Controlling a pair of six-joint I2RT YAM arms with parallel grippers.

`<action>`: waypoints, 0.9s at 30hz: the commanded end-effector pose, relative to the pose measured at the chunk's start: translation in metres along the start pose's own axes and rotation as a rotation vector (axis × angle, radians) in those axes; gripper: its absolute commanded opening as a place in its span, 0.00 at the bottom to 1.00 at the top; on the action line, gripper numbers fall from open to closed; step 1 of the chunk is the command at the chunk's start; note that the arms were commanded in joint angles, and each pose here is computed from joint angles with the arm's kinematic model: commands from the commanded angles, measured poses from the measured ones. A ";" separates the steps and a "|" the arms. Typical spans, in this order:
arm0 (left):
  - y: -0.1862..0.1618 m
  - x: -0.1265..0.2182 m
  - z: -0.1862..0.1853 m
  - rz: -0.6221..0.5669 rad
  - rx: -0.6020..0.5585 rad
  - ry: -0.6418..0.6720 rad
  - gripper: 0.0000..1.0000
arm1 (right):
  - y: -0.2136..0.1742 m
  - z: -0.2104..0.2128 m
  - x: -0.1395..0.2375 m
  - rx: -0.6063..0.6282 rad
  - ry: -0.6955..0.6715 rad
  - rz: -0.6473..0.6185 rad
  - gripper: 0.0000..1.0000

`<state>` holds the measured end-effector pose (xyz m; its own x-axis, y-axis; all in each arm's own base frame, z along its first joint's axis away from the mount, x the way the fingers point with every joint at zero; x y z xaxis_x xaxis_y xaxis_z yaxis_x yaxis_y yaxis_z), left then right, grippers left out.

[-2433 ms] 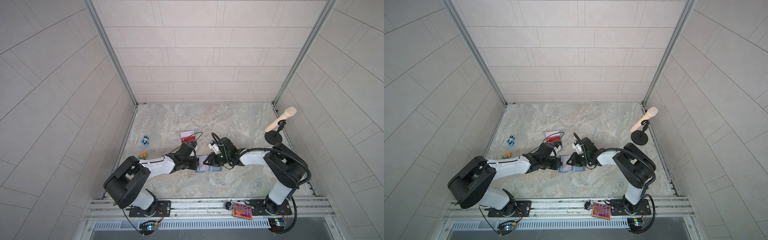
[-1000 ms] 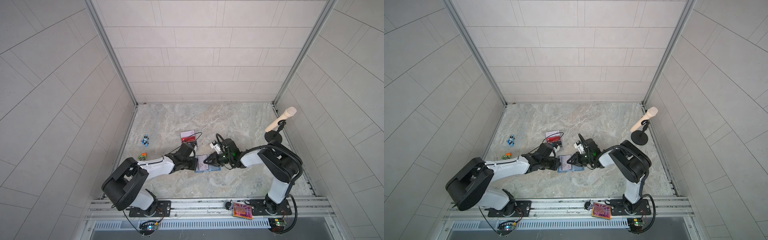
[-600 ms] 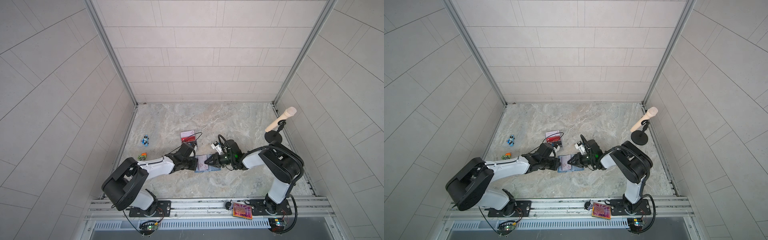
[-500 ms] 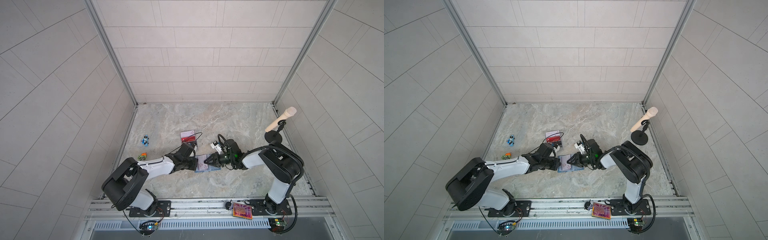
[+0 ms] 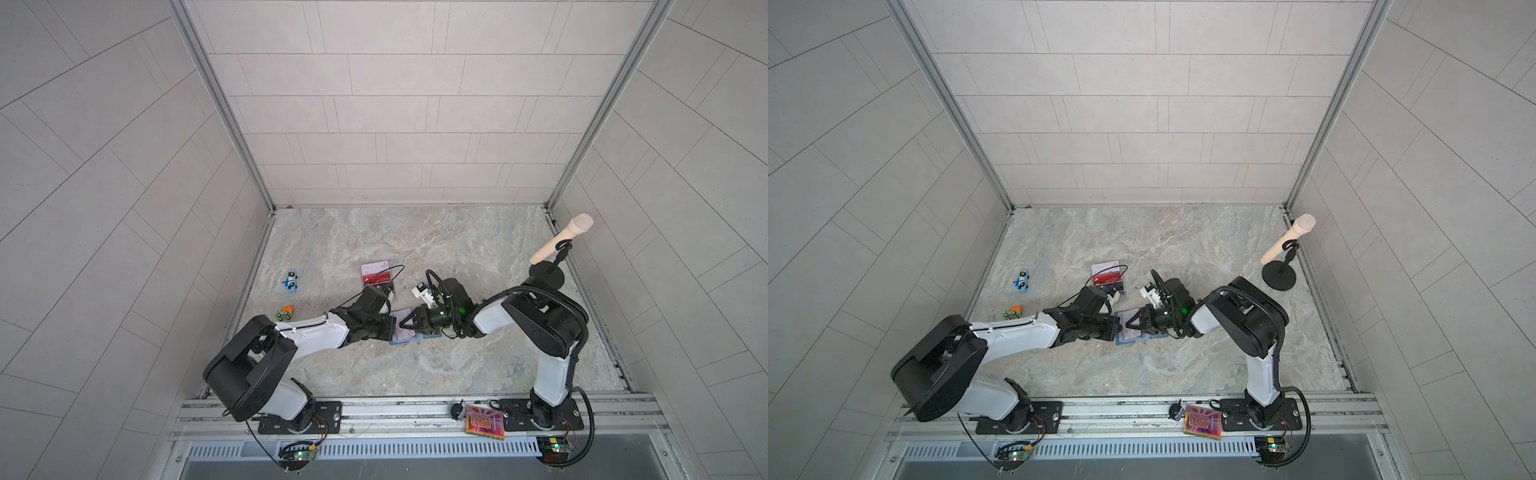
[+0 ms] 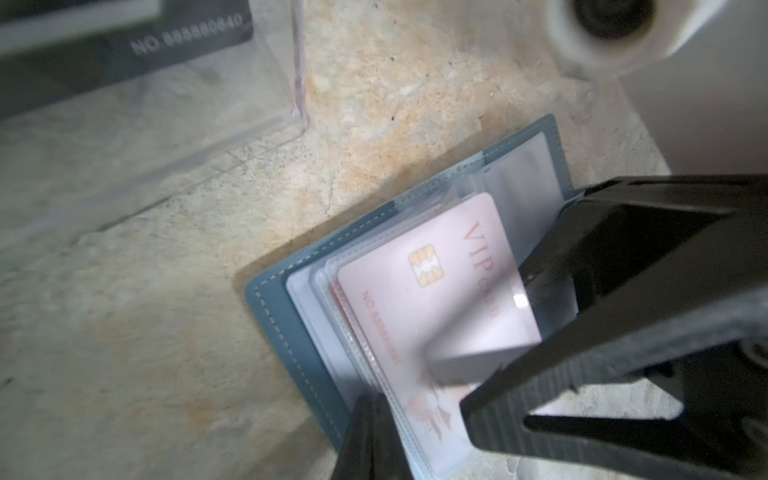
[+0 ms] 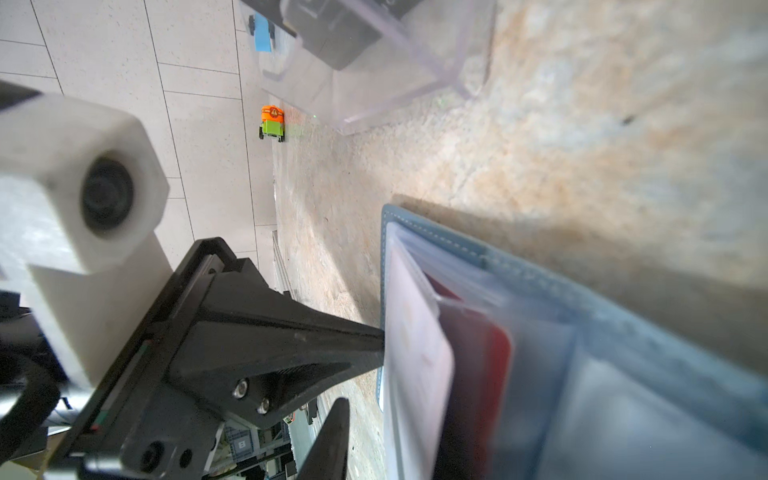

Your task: Take the credit cards out of the card holder

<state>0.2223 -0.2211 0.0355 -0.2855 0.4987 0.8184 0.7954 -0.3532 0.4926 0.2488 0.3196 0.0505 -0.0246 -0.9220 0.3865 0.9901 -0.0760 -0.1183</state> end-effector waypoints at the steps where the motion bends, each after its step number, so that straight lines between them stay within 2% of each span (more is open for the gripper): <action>1: -0.027 -0.002 0.008 0.091 0.011 0.041 0.05 | -0.001 0.011 -0.001 0.012 0.051 0.001 0.25; 12: -0.029 -0.002 0.009 0.095 0.015 0.045 0.06 | 0.011 0.020 0.022 -0.032 0.195 -0.060 0.22; 27: -0.029 -0.003 0.010 0.101 0.017 0.054 0.07 | 0.012 0.006 0.039 -0.054 0.196 -0.109 0.20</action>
<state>0.2229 -0.2204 0.0351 -0.2908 0.4928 0.8201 0.7953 -0.3520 0.4935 0.2572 0.2882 0.0576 -0.1428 -0.9570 0.2523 0.9698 -0.1862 -0.1575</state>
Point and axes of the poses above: each gripper's point midway between its finger pads, its own x axis back along the fingers, its own z axis along the line the jaws close on, y = z × x, the point moved 2 cm from there along x, back along the fingers, and after that the axes turned 14 degrees about -x, right-handed, at the moved point
